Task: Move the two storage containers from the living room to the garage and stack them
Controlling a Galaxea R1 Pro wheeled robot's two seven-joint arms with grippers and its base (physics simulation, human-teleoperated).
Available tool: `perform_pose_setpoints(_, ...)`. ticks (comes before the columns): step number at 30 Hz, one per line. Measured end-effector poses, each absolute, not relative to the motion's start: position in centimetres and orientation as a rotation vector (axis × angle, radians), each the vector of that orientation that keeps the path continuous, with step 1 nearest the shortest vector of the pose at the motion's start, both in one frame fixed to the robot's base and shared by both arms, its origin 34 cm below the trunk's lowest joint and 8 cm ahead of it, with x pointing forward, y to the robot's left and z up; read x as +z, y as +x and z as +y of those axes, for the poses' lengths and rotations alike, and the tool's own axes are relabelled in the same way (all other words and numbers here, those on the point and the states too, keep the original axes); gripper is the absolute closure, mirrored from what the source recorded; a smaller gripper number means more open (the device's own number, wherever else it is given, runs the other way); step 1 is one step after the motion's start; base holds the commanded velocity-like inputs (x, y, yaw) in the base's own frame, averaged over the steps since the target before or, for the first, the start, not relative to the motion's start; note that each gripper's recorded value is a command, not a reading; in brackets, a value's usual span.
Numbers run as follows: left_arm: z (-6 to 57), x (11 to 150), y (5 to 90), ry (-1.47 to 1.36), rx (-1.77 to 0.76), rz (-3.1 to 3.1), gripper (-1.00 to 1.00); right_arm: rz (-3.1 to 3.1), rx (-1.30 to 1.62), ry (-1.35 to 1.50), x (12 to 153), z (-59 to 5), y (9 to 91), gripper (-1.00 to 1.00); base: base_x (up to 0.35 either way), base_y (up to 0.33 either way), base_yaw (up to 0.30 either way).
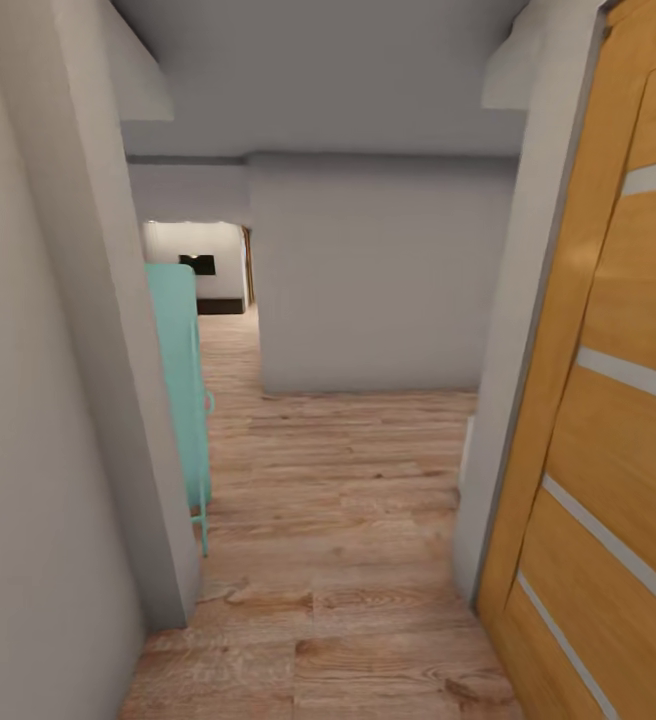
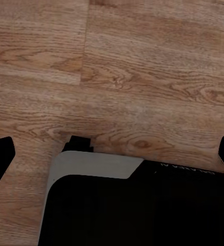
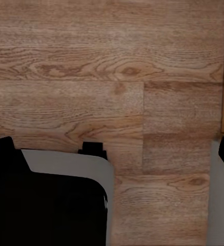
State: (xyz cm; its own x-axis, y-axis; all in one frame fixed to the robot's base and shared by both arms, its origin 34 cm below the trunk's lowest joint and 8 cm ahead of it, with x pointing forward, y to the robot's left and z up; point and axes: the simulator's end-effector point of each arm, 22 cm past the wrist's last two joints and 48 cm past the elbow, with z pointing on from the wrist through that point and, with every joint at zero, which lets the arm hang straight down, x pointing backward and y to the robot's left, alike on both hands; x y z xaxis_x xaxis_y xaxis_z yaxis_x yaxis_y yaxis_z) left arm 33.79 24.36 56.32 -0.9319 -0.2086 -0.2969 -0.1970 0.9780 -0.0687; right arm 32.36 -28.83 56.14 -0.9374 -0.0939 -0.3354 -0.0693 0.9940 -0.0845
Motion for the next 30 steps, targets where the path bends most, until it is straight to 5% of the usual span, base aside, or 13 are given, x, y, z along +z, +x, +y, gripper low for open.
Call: perform_pose_setpoints(30,24.39,56.32,33.79,-0.298,-0.054,2.818,-1.0,2.794,-0.097,-0.117,56.11,-28.59,32.31,-1.0,0.319,0.0,0.0)
